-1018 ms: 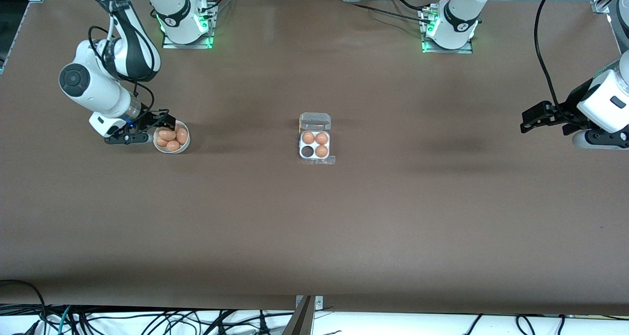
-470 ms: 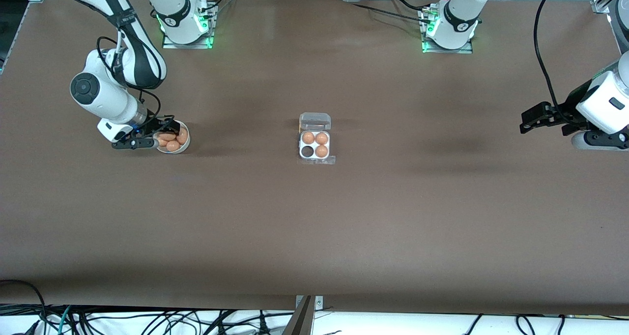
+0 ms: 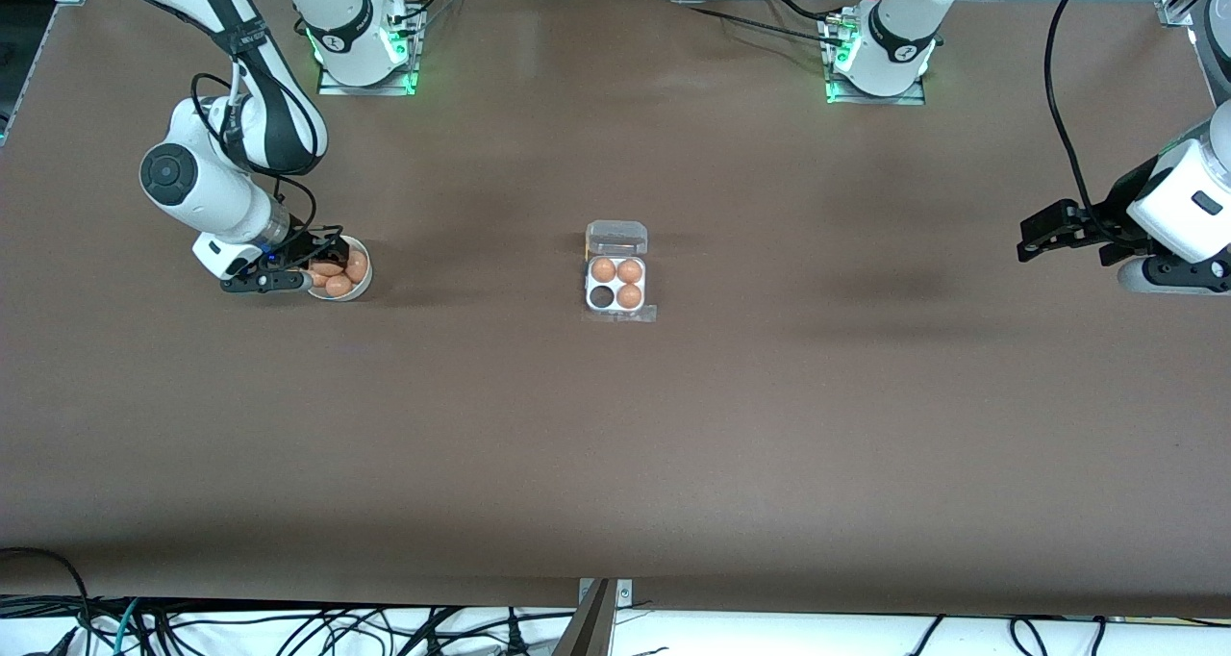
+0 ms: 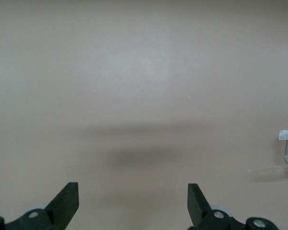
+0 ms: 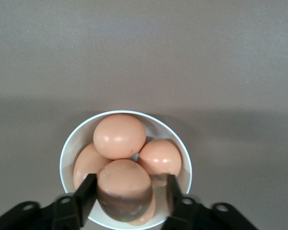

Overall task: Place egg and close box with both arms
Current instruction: 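Lower the right gripper into the bowl and grasp one brown egg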

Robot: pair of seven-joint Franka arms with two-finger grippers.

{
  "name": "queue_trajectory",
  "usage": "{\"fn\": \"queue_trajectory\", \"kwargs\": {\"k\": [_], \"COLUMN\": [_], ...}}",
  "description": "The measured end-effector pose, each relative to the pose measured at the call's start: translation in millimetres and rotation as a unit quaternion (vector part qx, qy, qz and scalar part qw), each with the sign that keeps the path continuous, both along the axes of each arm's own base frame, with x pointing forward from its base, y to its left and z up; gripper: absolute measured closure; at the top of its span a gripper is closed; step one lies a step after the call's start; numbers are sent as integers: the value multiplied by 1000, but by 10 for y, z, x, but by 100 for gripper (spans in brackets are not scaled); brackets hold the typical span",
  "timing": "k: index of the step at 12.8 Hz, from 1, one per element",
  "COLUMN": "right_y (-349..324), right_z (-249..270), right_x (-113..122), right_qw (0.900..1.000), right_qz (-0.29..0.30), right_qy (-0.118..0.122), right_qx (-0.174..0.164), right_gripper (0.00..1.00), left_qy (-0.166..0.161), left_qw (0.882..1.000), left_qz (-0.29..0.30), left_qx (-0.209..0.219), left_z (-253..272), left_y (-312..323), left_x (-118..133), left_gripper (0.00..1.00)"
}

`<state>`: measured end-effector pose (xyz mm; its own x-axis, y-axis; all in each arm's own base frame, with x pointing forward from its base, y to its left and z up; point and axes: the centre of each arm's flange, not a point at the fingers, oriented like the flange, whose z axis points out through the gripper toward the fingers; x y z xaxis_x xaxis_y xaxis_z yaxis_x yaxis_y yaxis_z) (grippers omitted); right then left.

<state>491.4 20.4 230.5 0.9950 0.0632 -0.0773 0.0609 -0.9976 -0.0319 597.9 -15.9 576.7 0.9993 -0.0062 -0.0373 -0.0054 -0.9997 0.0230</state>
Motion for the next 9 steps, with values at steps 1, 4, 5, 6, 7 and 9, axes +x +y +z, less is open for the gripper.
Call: {"fn": "queue_trajectory", "kwargs": {"k": [1, 4, 5, 6, 7, 9], "right_y": [5, 8, 9, 15, 20, 44], "right_z": [0, 1, 3, 13, 44, 228], "right_x": [0, 1, 3, 12, 31, 94], "right_qw": [1000, 1000, 1000, 1000, 1000, 1000], "right_qz": [0, 1, 1, 1, 2, 4], "right_qy": [0, -1, -1, -2, -6, -11], "right_qx": [0, 0, 0, 0, 0, 1], "right_gripper": [52, 52, 52, 52, 52, 52], "left_qy": [0, 0, 0, 0, 0, 0], "left_qw": [1000, 1000, 1000, 1000, 1000, 1000], "left_qz": [0, 0, 0, 0, 0, 0], "left_qx": [0, 0, 0, 0, 0, 0], "left_z": [0, 0, 0, 0, 0, 0], "left_y": [0, 0, 0, 0, 0, 0], "left_x": [0, 0, 0, 0, 0, 0], "left_gripper": [0, 0, 0, 0, 0, 0]}}
